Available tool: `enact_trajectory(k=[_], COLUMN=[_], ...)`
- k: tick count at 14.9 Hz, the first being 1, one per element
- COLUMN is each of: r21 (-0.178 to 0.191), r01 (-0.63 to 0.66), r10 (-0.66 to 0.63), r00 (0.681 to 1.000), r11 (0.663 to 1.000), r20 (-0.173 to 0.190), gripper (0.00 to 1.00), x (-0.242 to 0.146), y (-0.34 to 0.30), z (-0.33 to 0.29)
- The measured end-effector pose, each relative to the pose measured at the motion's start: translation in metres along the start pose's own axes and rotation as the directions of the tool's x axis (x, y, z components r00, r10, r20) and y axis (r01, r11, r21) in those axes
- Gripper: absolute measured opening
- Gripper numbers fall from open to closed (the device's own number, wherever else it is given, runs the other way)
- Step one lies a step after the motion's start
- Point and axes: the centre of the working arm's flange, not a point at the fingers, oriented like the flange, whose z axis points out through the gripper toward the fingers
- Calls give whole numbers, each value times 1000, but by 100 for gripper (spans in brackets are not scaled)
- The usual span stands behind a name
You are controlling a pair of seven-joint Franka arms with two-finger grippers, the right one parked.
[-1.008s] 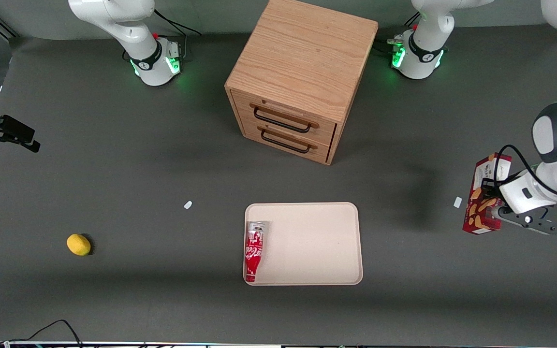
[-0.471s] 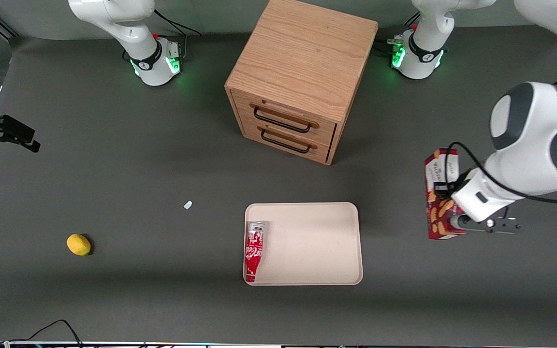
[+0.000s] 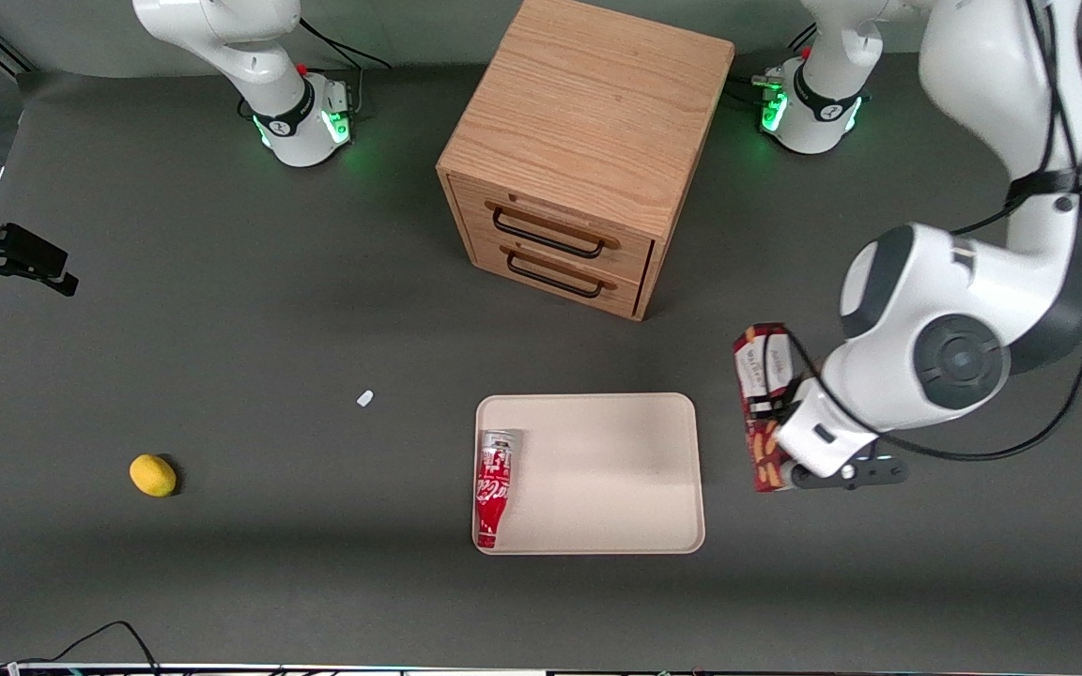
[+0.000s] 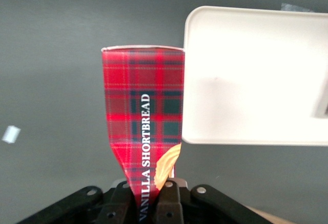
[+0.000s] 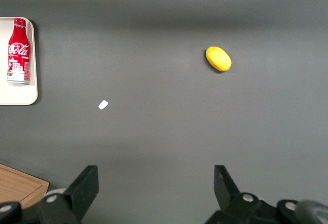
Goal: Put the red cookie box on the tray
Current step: 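Lower the held box onto the tray beside the red can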
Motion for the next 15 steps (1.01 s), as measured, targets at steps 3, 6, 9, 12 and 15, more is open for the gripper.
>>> enact_trajectory(k=[3,6,9,12,15], r21=[-15,-2,21,19,11], r01=[-4,-29,-28,-26,-30], r10=[3,29,29,28,31], r00=[999,997,996,995,994], r11=[1000,1000,999,999,1000], r20=[-34,-65,-84,-98,-108], gripper=[13,13,13,13,13], x=[8,16,27,33,35], y=[39,57,51,49,52], z=[46,97,128,142,158])
